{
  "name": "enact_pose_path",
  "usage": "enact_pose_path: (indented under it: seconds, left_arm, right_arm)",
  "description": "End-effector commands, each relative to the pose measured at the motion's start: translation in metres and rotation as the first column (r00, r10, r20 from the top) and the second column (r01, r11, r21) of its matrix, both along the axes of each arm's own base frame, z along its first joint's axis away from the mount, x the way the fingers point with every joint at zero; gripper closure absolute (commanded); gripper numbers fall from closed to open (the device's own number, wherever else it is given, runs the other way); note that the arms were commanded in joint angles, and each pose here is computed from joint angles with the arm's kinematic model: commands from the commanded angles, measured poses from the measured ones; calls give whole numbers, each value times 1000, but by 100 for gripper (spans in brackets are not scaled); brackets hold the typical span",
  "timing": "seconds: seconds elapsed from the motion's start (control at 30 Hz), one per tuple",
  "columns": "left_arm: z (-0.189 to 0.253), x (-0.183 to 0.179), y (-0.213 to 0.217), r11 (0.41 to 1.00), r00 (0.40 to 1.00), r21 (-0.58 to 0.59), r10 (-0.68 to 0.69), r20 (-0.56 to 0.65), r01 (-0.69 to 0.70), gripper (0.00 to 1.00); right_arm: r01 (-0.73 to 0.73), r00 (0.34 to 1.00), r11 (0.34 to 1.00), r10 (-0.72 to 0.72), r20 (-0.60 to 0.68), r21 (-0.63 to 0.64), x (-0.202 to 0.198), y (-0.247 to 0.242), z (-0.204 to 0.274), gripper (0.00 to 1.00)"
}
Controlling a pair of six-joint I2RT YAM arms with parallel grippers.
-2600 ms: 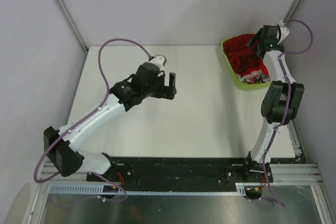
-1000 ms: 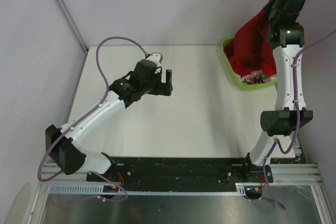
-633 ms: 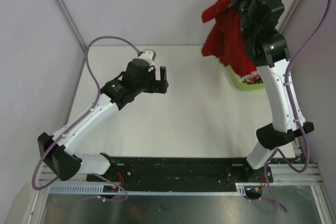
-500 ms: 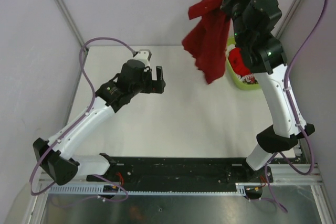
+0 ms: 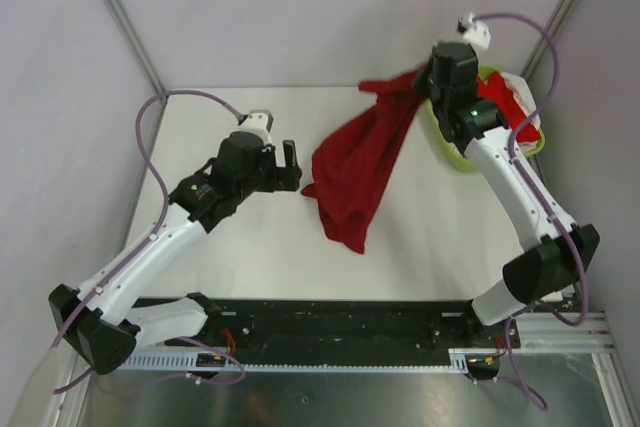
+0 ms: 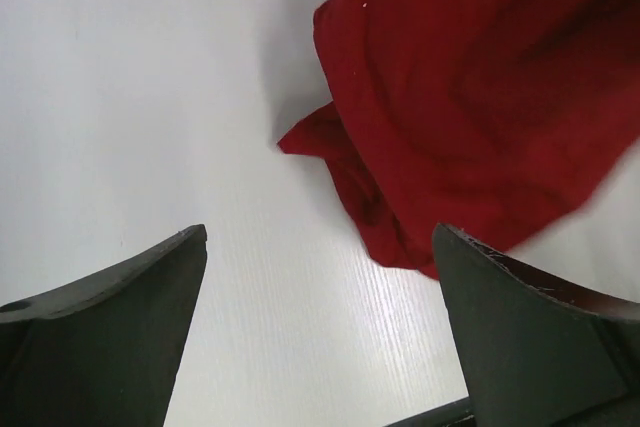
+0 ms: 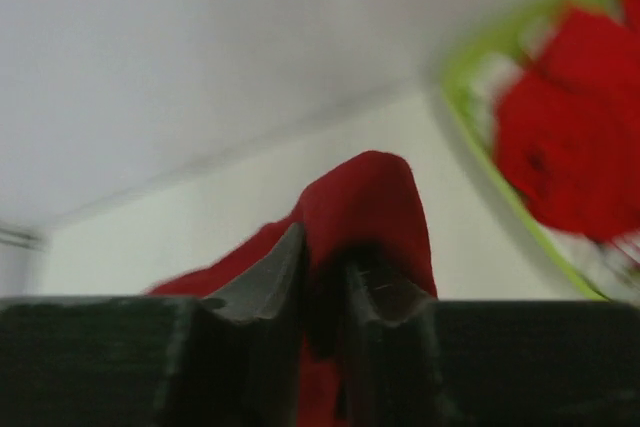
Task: Fold and stack the t-shirts
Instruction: Move the tshirt to the center of the board
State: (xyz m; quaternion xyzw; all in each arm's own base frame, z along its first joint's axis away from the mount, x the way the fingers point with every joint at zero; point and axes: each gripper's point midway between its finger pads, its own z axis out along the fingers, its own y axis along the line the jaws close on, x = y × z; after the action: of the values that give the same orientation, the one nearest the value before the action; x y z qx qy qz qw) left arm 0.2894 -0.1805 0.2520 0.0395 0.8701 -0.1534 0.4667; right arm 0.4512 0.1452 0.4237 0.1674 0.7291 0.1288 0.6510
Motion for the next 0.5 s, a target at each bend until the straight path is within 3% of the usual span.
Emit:
enact_pose_path:
  seconds: [0.0, 0.1, 0.2, 0.33, 0.47]
  left_arm:
    - [-17, -2, 5, 999, 999, -4, 32, -35, -32, 1]
    - [-40, -5, -1, 1000, 995, -3, 21, -101, -22, 1]
    - [-63, -7, -7, 1000, 986, 1, 10, -166, -10, 2]
    - [-85, -8, -16, 1000, 977, -17, -8, -211, 5, 5]
    - [-104, -9, -25, 999, 968, -53, -10, -252, -4, 8]
  right_arm:
    - [90, 934, 979, -19, -358, 184, 12, -56, -151, 62]
    - [89, 844, 986, 0, -536, 140, 0, -68, -219, 35]
    - [54, 818, 997, -17, -574, 48, -15, -60, -234, 19]
    - [-6, 822, 1000, -11, -569, -29, -36, -30, -230, 14]
    - [-133, 821, 990, 86, -565, -42, -69, 28, -243, 15]
